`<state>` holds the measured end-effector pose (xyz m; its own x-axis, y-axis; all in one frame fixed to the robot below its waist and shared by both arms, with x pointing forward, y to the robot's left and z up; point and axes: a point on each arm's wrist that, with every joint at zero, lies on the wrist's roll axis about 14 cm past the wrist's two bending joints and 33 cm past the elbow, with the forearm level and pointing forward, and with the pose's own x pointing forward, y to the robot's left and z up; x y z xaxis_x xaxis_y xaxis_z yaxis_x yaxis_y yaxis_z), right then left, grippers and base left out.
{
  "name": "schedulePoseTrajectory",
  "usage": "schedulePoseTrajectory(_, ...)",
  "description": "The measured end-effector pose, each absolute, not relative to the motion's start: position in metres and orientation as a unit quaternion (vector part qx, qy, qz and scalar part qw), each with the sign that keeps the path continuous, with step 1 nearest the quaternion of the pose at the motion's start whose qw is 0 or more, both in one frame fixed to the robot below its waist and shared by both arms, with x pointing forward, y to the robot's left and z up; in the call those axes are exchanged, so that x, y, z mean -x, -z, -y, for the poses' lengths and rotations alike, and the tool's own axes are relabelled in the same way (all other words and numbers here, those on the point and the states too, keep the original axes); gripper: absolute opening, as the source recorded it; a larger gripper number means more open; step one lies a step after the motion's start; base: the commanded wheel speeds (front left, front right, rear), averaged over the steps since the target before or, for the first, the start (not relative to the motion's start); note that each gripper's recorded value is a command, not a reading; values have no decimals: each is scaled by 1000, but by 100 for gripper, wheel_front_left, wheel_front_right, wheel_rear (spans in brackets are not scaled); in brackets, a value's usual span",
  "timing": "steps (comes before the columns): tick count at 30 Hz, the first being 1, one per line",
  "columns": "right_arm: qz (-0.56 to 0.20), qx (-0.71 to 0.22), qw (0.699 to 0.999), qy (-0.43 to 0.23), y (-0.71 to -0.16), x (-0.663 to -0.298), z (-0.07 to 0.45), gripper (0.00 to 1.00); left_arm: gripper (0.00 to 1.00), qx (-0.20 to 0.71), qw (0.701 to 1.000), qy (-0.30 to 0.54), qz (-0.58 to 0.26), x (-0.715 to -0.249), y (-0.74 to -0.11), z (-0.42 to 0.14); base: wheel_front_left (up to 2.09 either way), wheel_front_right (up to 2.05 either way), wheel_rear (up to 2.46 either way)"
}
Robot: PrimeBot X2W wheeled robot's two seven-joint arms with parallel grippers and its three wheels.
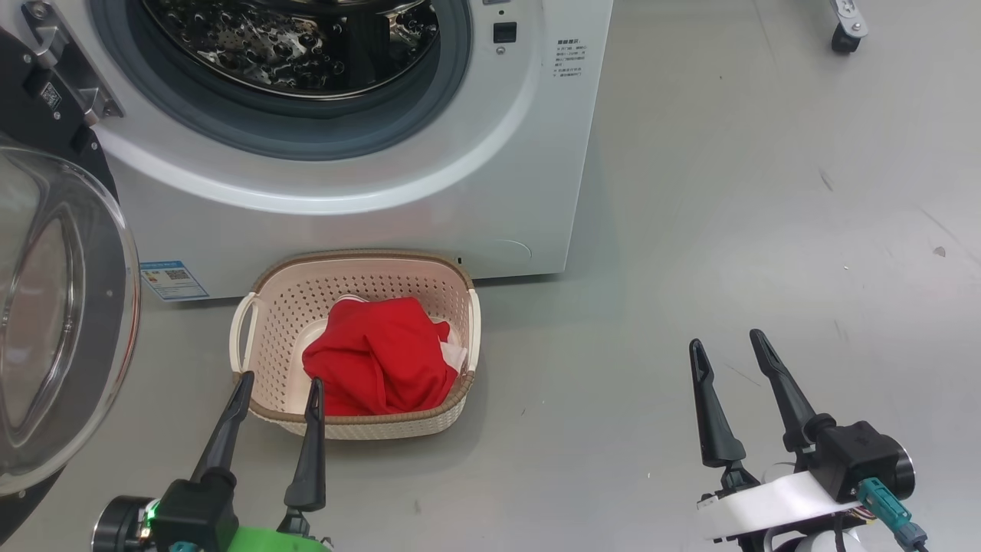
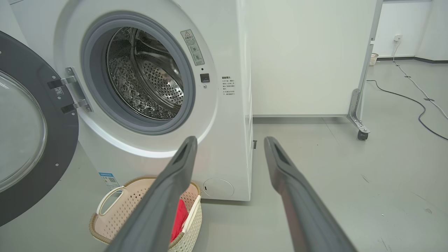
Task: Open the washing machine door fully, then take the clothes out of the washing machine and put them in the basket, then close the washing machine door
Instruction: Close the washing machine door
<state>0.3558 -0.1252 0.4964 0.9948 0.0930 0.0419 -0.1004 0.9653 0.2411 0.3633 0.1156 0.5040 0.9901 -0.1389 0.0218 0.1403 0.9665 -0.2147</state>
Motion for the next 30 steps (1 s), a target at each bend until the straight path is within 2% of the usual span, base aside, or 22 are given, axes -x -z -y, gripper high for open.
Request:
schedulePoseTrajectory(18,20,-120,992,-45,-499,-359,127,100,100,109,992,65,8,-360,-508,-118,-3,3,0)
schedulePoseTrajectory(30,23,-126,988,-87,-503,-369,101,100,100,102,995,17,15,-346,-511,-146,0,0,0)
